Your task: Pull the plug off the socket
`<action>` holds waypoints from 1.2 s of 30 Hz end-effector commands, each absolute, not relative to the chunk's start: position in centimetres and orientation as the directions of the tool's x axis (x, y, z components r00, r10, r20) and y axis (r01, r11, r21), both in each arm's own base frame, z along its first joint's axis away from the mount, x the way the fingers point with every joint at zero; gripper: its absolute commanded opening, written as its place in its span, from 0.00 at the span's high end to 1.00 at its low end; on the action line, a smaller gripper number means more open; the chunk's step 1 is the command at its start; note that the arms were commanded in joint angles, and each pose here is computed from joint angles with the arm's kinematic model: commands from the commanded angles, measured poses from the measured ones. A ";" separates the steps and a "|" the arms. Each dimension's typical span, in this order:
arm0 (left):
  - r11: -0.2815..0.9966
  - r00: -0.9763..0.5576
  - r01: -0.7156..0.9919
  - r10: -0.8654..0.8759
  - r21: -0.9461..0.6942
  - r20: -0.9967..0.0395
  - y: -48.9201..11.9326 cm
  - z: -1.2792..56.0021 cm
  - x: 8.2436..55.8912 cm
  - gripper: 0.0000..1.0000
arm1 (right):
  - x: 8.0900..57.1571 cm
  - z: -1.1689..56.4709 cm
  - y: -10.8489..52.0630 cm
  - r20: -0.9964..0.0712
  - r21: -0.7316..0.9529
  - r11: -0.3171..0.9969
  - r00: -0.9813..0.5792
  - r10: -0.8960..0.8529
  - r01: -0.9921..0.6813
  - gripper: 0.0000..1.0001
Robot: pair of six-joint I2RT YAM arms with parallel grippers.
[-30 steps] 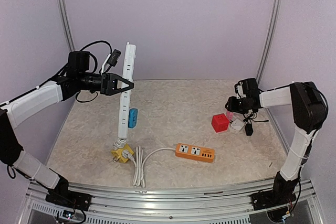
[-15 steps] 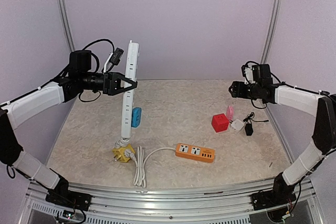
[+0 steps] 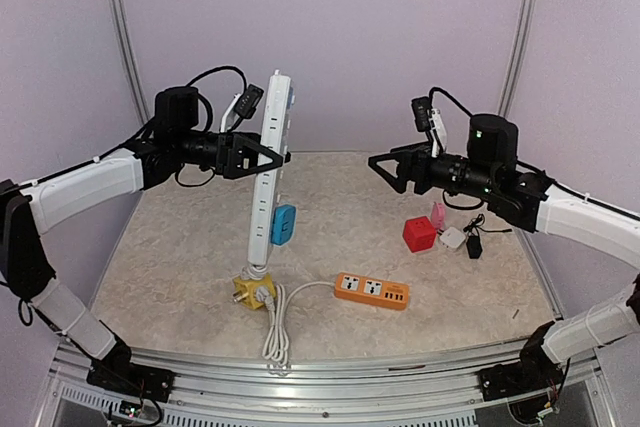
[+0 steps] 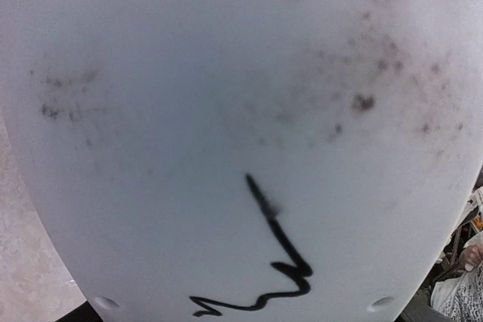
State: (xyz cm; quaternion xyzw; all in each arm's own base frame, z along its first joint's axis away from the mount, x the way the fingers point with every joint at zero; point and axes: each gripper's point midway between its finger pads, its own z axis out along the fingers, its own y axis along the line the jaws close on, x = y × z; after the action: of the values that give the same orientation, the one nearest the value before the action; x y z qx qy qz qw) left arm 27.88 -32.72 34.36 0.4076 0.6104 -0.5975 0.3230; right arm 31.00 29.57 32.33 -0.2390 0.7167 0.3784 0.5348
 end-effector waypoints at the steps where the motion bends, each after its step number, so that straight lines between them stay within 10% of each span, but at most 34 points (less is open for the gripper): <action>1: -0.169 -0.377 0.907 0.089 -0.387 -0.922 -33.5 37.8 25.2 0.96 | 26.3 35.5 35.3 -0.970 0.243 0.349 -0.237 0.059 -0.905 0.16; 12: -0.168 -0.358 0.916 0.070 -0.365 -0.931 -34.0 38.1 24.5 0.96 | 20.6 34.2 44.7 -0.955 0.295 0.001 -0.295 0.021 -0.955 0.13; 36: -0.163 -0.355 0.918 0.068 -0.362 -0.932 -34.1 37.7 23.8 0.96 | 23.3 31.3 48.0 -0.954 0.298 0.094 -0.294 0.050 -0.950 0.11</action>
State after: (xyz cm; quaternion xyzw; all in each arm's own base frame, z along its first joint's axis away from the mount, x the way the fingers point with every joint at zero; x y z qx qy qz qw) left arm 25.14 -34.19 35.12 0.4333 0.5779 -0.6118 0.3224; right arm 22.57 47.70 30.27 -0.3911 0.5878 0.5658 0.4260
